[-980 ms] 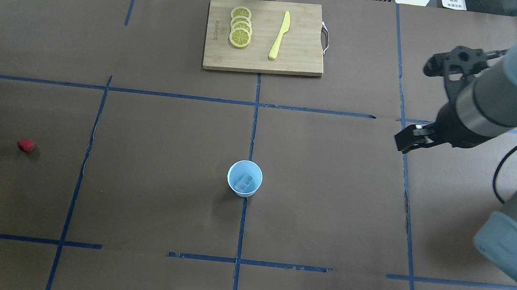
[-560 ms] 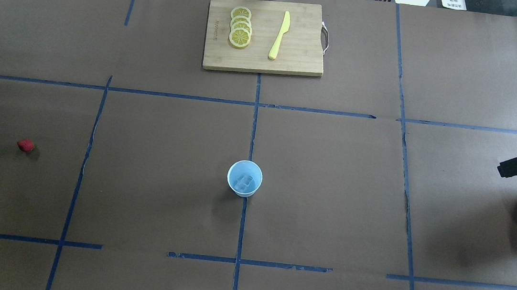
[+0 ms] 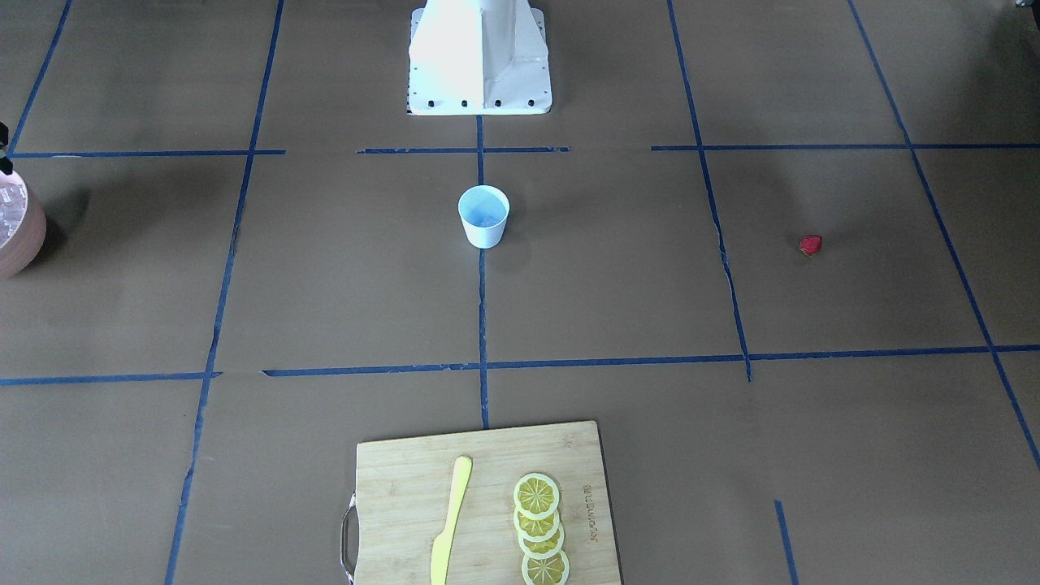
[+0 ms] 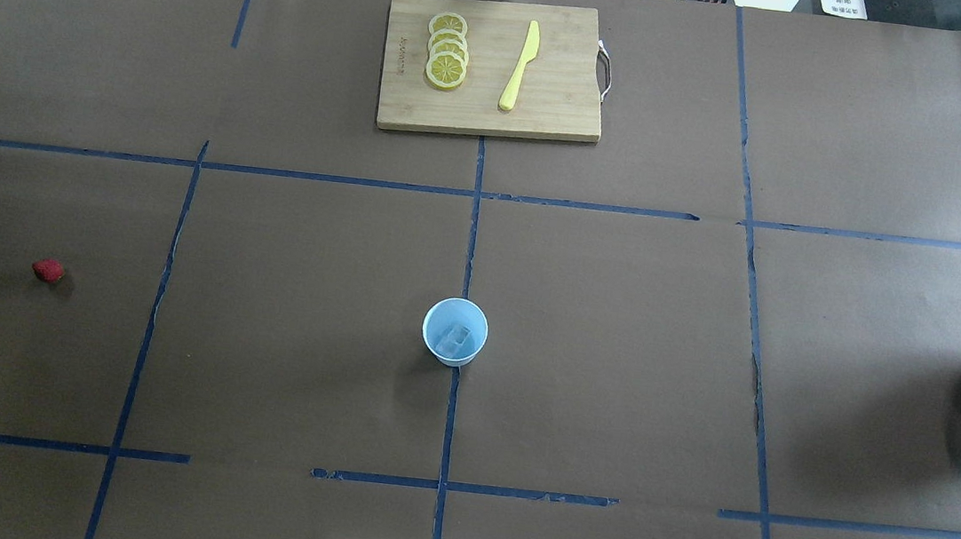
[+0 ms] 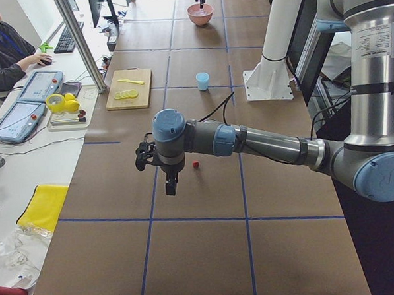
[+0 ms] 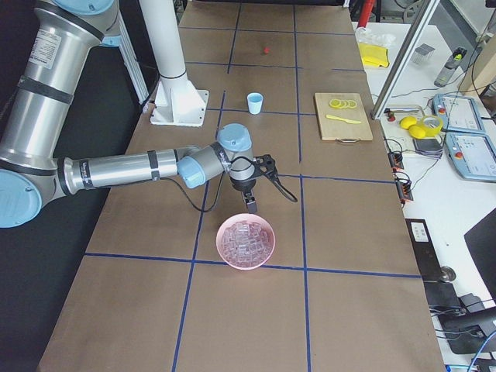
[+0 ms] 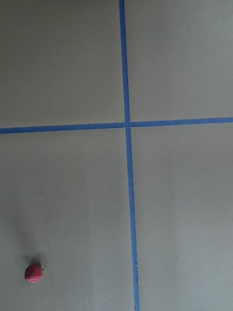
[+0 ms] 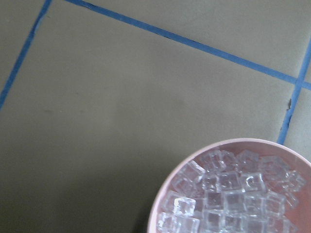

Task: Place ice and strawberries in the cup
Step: 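Reach into the pink bowl for another ice cube with the right gripper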

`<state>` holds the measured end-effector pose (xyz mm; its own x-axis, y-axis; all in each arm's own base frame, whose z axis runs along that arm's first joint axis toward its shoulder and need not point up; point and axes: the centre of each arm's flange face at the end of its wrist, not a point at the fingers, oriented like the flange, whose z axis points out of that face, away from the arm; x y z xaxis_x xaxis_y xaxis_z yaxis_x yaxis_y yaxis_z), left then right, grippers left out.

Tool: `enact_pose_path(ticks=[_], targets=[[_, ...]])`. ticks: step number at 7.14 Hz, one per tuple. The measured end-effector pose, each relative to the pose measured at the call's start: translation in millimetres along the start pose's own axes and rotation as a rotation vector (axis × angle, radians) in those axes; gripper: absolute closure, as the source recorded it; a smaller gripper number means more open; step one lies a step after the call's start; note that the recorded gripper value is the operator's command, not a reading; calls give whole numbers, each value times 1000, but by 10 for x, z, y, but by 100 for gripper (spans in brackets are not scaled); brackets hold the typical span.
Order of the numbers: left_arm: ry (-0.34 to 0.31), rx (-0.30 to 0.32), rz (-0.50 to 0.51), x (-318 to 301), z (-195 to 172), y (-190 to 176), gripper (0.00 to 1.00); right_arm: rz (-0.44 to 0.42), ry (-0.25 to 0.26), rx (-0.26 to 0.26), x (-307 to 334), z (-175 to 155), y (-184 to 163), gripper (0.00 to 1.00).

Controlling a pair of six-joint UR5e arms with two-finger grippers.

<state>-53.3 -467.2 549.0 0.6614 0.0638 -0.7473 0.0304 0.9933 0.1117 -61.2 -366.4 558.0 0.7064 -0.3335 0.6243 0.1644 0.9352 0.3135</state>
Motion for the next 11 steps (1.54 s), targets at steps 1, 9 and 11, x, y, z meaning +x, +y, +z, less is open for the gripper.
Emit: enact_pose_path(ticks=[1, 9, 11], targets=[[0, 0, 0, 1, 0, -1, 0, 8, 8, -14, 199, 111, 86, 2], [1, 14, 14, 71, -67, -1, 0, 81, 59, -124, 752, 688, 286, 25], [1, 16, 18, 89, -79, 2, 0, 77, 78, -138, 780, 763, 303, 28]])
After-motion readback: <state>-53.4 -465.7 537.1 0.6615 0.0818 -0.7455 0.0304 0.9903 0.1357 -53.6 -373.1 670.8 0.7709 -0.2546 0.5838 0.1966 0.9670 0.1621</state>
